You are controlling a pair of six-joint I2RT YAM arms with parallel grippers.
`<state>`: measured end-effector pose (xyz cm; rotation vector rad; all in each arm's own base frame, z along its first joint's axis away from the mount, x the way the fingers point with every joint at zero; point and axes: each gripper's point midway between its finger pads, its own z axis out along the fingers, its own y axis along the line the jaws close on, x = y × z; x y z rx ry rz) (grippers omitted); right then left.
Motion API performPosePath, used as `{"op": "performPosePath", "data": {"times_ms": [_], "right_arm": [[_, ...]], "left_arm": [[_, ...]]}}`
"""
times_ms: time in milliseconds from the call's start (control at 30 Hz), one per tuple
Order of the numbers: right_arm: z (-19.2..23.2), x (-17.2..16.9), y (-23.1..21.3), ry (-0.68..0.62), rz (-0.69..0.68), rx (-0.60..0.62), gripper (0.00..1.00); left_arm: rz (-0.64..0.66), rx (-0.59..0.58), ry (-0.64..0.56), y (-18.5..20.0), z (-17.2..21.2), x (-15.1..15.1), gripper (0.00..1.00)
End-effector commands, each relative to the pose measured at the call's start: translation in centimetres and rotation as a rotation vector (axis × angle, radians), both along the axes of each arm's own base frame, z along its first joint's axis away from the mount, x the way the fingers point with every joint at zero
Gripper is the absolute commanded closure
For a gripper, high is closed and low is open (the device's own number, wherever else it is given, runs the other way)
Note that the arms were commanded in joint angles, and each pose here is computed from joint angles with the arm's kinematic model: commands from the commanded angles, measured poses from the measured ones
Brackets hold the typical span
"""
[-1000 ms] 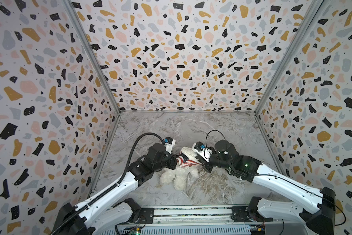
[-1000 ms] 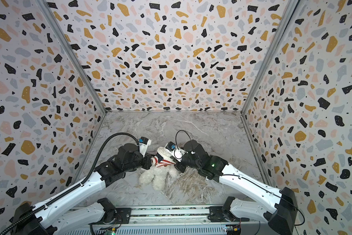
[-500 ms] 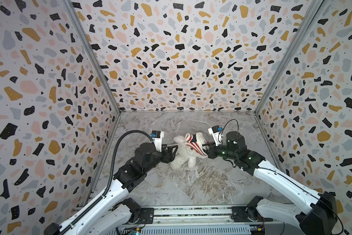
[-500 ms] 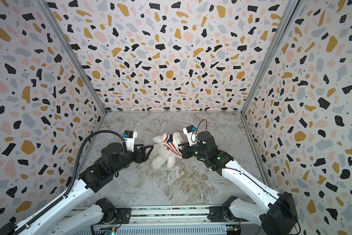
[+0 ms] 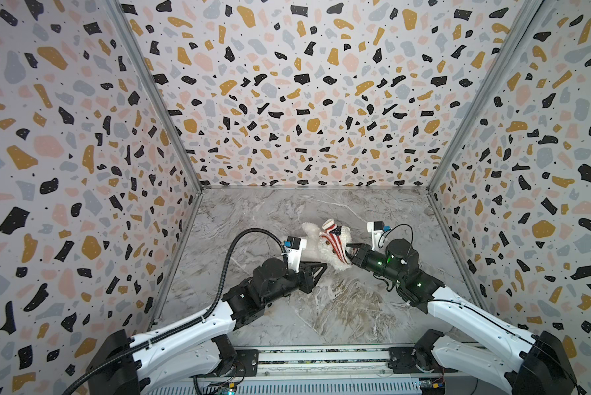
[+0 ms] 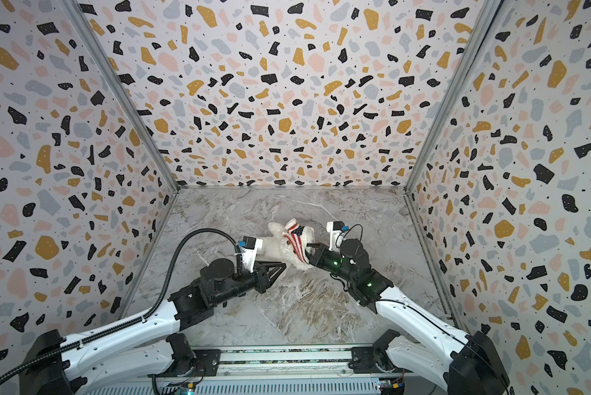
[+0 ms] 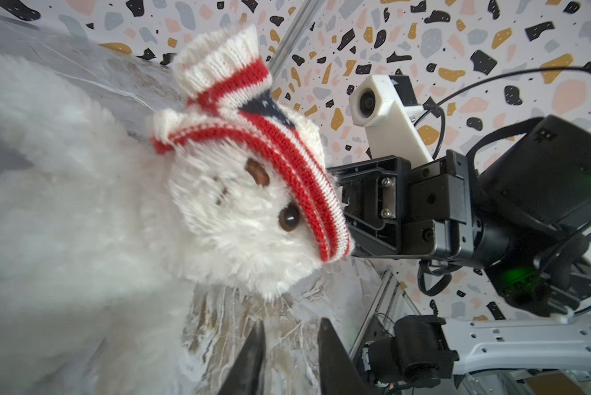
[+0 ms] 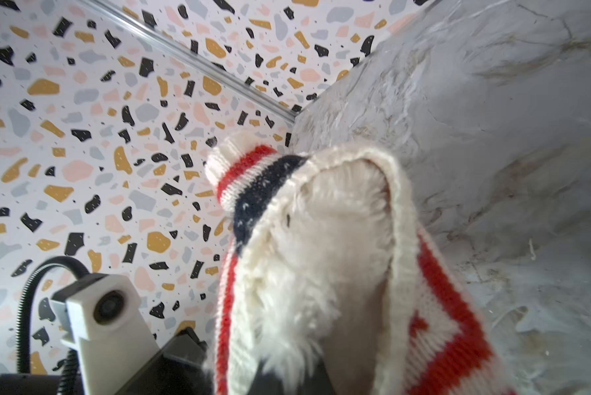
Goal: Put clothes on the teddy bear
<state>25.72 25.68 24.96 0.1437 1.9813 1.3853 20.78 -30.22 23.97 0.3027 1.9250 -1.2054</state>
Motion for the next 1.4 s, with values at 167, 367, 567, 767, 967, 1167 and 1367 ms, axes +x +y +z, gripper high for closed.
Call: {"op": "performPosePath", "data": {"times_ms": [167, 367, 567, 767, 967, 1167, 1367], "right_arm": [[3.2, -0.4, 0.0, -0.051, -0.078, 0.185, 1.0], [2.9, -0.6, 0.0, -0.051, -0.083, 0.187, 1.0], [2.5, -0.7, 0.0, -0.051, -0.085, 0.191, 1.0], [1.9, -0.8, -0.1, -0.044, -0.088, 0.191, 1.0], [2.0, -0.9, 0.1, -0.051, -0.086, 0.191, 1.0], [1.9, -0.9, 0.1, -0.054, -0.093, 0.189, 1.0], [2.2, -0.8, -0.5, -0.071, -0.123, 0.2, 1.0]], "left_arm": [[0.006, -0.196, -0.024, -2.8, 3.0, 0.9, 0.73], [0.019, -0.206, -0.006, -3.5, 2.6, 1.6, 0.76], [0.017, -0.204, 0.003, -4.0, 2.2, 1.9, 0.82], [-0.014, -0.223, -0.011, -4.7, 3.1, 1.6, 0.84], [-0.038, -0.206, -0.014, -5.4, 3.1, 1.3, 0.85], [-0.041, -0.202, -0.004, -5.6, 2.8, 1.1, 0.94], [-0.049, -0.188, 0.007, -5.7, 2.7, 0.3, 1.0]]}}
